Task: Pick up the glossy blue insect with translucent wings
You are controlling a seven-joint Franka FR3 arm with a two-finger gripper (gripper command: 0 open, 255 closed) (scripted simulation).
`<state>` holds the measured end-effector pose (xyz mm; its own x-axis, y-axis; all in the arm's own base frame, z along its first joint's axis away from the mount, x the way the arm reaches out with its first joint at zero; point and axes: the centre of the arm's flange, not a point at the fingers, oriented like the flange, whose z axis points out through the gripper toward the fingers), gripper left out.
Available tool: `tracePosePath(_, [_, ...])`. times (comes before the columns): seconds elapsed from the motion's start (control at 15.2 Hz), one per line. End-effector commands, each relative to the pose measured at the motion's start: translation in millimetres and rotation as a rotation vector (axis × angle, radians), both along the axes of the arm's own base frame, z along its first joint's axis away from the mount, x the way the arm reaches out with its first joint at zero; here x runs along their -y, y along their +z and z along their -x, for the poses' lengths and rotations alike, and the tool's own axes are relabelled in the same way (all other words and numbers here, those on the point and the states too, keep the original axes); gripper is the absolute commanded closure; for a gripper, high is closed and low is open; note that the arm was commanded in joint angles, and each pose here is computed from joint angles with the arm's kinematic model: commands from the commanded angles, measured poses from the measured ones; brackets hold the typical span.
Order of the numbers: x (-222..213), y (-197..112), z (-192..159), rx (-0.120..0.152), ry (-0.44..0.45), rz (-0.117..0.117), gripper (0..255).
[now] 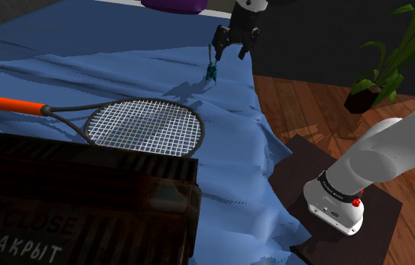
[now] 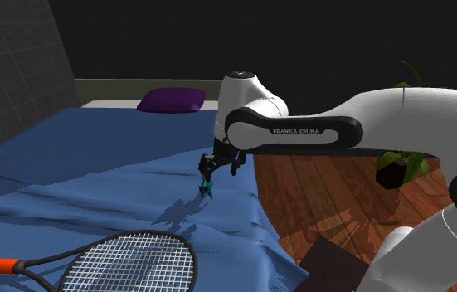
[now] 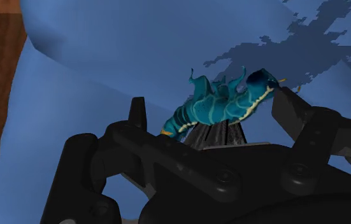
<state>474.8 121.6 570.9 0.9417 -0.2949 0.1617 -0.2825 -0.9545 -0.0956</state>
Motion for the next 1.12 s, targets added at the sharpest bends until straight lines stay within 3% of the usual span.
tracePosePath(0.0, [-5, 3, -24, 0.027, -0.04, -0.008, 0])
tracePosePath(0.2, [-11, 8, -51, 0.058, -0.087, -0.015, 0])
tracePosePath(0.79, [-11, -32, -51, 0.058, -0.087, -0.015, 0])
tracePosePath(0.86, [-10, -32, -50, 0.058, -0.087, -0.015, 255])
tracePosePath(1.06, [-10, -32, -50, 0.058, -0.087, -0.015, 255])
